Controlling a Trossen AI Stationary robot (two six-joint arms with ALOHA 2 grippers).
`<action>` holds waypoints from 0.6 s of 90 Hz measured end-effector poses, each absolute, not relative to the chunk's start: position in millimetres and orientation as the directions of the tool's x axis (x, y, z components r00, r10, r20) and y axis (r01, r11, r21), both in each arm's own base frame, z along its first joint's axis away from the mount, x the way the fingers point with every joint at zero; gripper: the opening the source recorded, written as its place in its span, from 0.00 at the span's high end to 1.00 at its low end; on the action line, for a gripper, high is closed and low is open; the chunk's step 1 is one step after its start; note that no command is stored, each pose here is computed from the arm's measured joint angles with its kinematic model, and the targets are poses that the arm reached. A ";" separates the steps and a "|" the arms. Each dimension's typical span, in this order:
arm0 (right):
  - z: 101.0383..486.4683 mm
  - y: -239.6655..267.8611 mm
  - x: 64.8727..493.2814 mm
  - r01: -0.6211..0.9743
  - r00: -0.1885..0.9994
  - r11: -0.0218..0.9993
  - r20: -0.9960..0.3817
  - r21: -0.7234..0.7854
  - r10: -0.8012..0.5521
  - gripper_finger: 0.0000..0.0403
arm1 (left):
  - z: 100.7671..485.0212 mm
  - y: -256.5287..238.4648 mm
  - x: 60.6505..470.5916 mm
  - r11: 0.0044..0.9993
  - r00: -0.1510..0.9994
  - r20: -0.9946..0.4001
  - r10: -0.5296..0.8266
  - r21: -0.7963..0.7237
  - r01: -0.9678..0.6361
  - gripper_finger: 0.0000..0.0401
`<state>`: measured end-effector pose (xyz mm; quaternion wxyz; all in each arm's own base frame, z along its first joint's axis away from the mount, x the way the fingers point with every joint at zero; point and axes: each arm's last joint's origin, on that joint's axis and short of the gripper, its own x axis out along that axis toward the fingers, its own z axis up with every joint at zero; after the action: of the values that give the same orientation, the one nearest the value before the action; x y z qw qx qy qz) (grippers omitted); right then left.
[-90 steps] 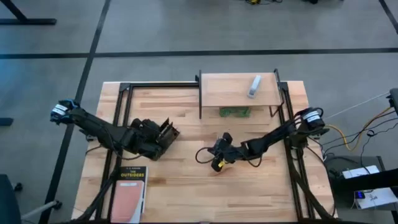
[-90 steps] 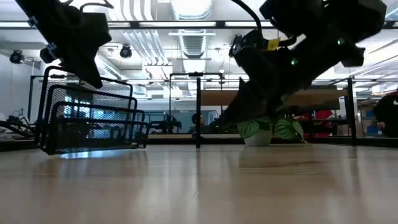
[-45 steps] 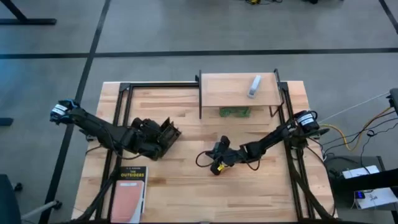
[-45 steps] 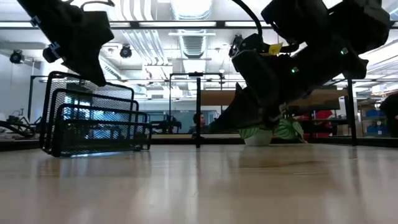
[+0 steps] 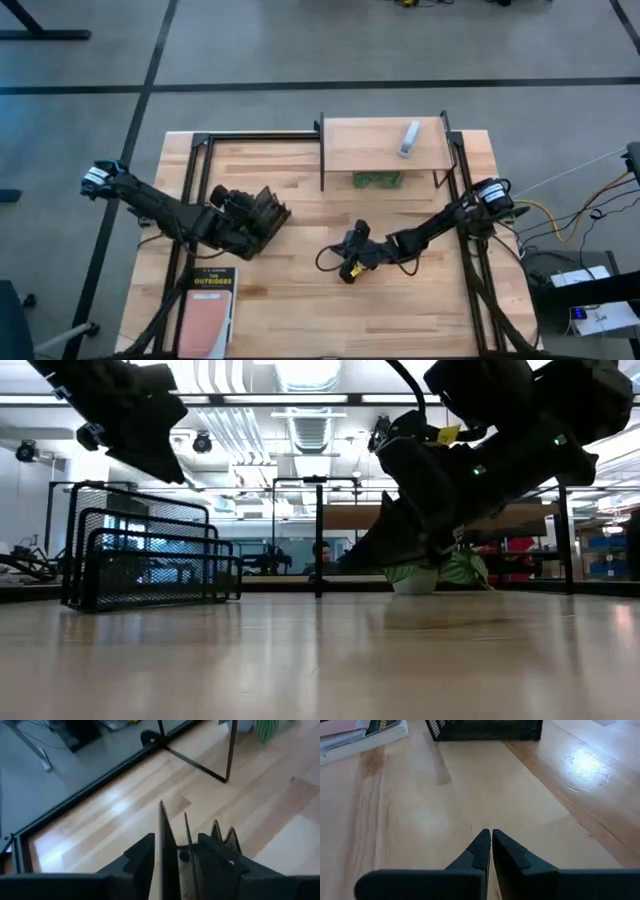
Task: Stock shelves
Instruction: Put the black desk organizer on the shelf
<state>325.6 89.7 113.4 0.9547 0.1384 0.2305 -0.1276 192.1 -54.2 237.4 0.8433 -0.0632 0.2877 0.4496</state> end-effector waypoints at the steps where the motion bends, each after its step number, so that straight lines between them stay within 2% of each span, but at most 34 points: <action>1: 113.4 89.7 325.6 0.307 0.861 0.929 -0.475 0.205 -0.180 0.99 | 237.6 -54.1 192.1 0.587 0.431 -0.541 0.722 0.152 -0.795 0.65; 13: 113.3 89.7 325.6 0.308 0.861 0.929 -0.476 0.206 -0.180 0.99 | 240.5 -54.8 189.7 0.597 0.445 -0.539 0.715 0.140 -0.790 0.63; 37: 113.4 89.7 325.6 0.308 0.861 0.929 -0.475 0.206 -0.180 0.99 | 264.3 -51.7 157.8 0.661 0.568 -0.488 0.663 0.025 -0.750 0.65; 54: 113.8 89.3 325.8 0.316 0.862 0.927 -0.470 0.203 -0.192 0.99 | 242.1 -46.7 139.3 0.683 0.640 -0.457 0.617 -0.094 -0.725 0.67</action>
<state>325.8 89.3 113.8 0.9549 0.1378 0.2267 -0.1330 139.3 -46.7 242.1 0.8955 -0.1354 0.1986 0.3746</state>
